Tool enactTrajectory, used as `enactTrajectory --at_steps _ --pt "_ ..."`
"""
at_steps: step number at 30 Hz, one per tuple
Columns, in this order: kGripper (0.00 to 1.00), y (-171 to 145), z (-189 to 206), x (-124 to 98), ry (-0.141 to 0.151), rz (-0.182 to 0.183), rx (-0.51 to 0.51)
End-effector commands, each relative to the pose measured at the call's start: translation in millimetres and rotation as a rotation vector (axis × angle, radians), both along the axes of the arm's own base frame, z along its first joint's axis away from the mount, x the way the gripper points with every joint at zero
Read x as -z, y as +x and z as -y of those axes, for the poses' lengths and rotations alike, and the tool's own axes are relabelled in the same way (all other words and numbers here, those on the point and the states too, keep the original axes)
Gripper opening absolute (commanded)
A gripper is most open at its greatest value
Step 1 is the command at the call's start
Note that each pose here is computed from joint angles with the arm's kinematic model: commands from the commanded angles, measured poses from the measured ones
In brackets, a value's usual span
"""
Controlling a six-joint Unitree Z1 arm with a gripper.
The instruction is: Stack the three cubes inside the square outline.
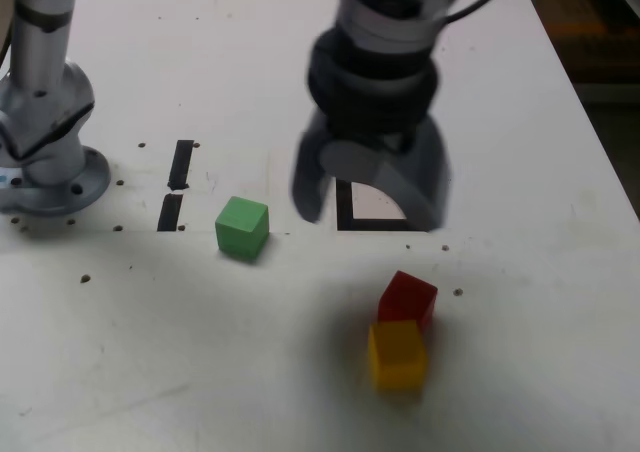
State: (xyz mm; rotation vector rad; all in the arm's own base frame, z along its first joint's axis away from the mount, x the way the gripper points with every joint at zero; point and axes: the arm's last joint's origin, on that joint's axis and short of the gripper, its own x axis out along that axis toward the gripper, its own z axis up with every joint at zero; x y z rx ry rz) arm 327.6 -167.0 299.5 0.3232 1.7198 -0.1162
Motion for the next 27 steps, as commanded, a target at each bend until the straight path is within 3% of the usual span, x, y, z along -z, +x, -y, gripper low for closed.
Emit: enactTrajectory --at_steps 1,20,27 --pt "0.93 3.6 2.8 6.4 0.009 -0.013 0.007" --pt "0.93 40.0 25.0 58.0 0.004 -0.084 0.048" --pt "0.86 47.4 29.8 74.2 -0.002 -0.117 0.057"
